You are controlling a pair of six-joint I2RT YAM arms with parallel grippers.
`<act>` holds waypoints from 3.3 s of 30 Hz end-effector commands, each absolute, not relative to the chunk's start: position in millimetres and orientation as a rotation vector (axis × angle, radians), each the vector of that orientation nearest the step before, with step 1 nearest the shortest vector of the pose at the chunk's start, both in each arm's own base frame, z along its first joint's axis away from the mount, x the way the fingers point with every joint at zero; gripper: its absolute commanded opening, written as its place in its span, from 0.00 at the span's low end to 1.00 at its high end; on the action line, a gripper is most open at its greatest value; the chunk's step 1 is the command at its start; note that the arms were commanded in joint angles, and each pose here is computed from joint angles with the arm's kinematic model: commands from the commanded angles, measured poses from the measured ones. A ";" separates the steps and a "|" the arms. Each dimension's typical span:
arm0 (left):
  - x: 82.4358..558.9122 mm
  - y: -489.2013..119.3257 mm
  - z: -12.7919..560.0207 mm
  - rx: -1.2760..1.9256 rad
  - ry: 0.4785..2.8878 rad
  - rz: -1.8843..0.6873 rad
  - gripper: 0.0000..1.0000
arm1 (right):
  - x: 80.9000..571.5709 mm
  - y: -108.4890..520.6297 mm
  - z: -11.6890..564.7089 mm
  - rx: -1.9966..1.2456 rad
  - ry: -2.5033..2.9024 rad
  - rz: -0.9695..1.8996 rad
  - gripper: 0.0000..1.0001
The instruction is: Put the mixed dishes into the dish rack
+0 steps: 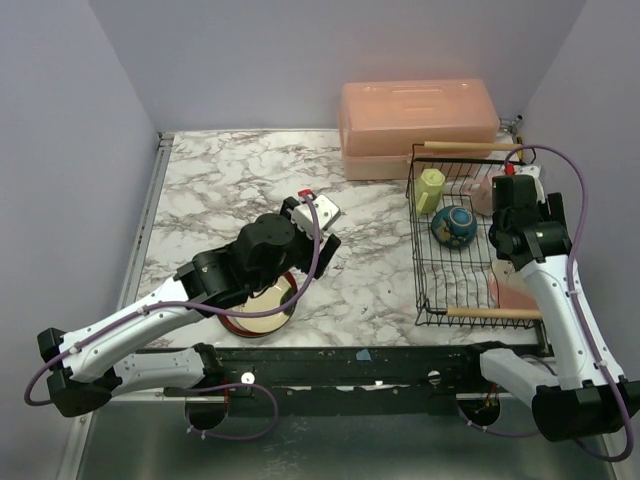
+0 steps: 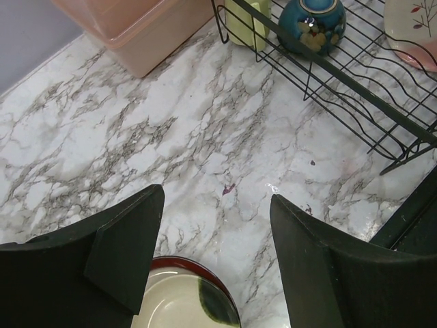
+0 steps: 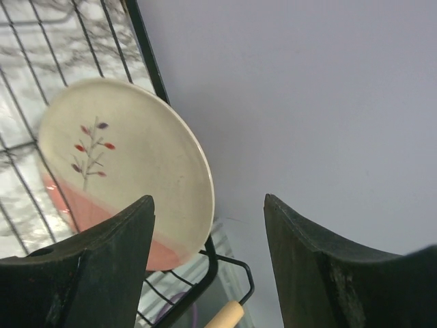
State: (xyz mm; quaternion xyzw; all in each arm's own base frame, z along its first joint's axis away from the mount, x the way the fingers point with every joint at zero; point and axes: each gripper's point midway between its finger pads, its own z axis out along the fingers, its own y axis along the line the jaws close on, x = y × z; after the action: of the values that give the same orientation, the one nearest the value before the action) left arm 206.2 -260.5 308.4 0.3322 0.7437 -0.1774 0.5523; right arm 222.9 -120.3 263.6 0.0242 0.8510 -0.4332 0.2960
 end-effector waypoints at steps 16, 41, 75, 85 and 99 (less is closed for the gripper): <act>257.6 -254.2 260.9 0.576 2.036 -0.547 0.75 | 299.9 116.0 422.4 0.176 1.386 0.929 1.00; 185.9 -76.3 98.5 -0.731 2.385 -0.459 0.85 | 272.8 204.6 370.1 -0.206 1.563 1.346 0.99; 175.3 -63.8 35.1 -1.015 2.356 -0.402 0.34 | 274.5 213.4 353.5 -0.180 1.607 1.378 0.99; 178.2 -65.4 46.0 -0.962 2.335 -0.429 0.10 | 275.0 218.3 343.8 -0.159 1.641 1.384 1.00; 189.2 -93.0 105.4 -0.888 2.193 -0.724 0.00 | 275.8 224.0 333.4 -0.134 1.680 1.386 1.00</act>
State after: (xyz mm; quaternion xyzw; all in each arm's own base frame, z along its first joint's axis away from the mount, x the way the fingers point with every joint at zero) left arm 183.6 -76.6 72.9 -0.3480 0.8573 -0.2119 0.3146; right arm 274.2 222.5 340.5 -0.0647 0.6770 0.5660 0.4659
